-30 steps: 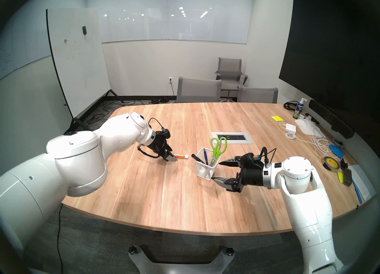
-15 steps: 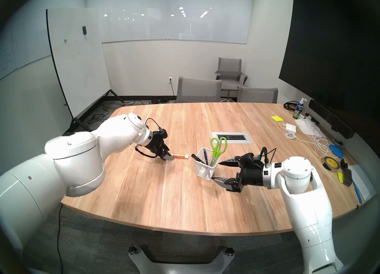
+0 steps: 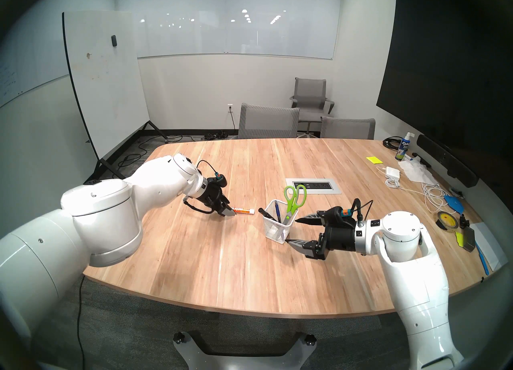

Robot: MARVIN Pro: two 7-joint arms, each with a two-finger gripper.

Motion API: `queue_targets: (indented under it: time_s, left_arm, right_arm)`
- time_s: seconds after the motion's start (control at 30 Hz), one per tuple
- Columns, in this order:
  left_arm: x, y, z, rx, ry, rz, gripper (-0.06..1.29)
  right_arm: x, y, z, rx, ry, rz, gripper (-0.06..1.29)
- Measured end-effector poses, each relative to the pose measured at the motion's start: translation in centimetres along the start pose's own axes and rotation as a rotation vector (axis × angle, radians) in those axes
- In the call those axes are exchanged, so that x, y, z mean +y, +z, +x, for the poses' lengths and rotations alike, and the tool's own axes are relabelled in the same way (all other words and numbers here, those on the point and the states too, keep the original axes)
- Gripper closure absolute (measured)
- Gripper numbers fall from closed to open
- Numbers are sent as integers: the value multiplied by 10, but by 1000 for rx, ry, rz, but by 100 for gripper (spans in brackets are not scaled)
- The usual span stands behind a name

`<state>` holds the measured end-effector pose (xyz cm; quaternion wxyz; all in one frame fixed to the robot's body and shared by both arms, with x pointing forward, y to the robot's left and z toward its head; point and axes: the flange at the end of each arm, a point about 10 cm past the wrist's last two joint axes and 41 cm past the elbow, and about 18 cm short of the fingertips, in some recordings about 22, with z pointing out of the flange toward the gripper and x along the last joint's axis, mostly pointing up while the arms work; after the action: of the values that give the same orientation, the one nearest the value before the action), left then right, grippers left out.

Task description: Place the pen, the marker, and the scissors into the pen holder

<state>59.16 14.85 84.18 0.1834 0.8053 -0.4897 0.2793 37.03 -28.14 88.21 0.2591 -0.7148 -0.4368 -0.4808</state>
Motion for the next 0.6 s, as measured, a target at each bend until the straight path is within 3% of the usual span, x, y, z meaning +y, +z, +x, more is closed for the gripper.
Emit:
queue_targets:
  time_s: [0.1, 0.6]
  left_arm:
    - [0, 1, -1, 2, -2, 0, 60]
    - [4, 5, -3, 11, -13, -15, 42]
  right_arm:
    - [0, 0, 0, 0, 0, 0, 2]
    - [0, 0, 0, 0, 0, 0, 2]
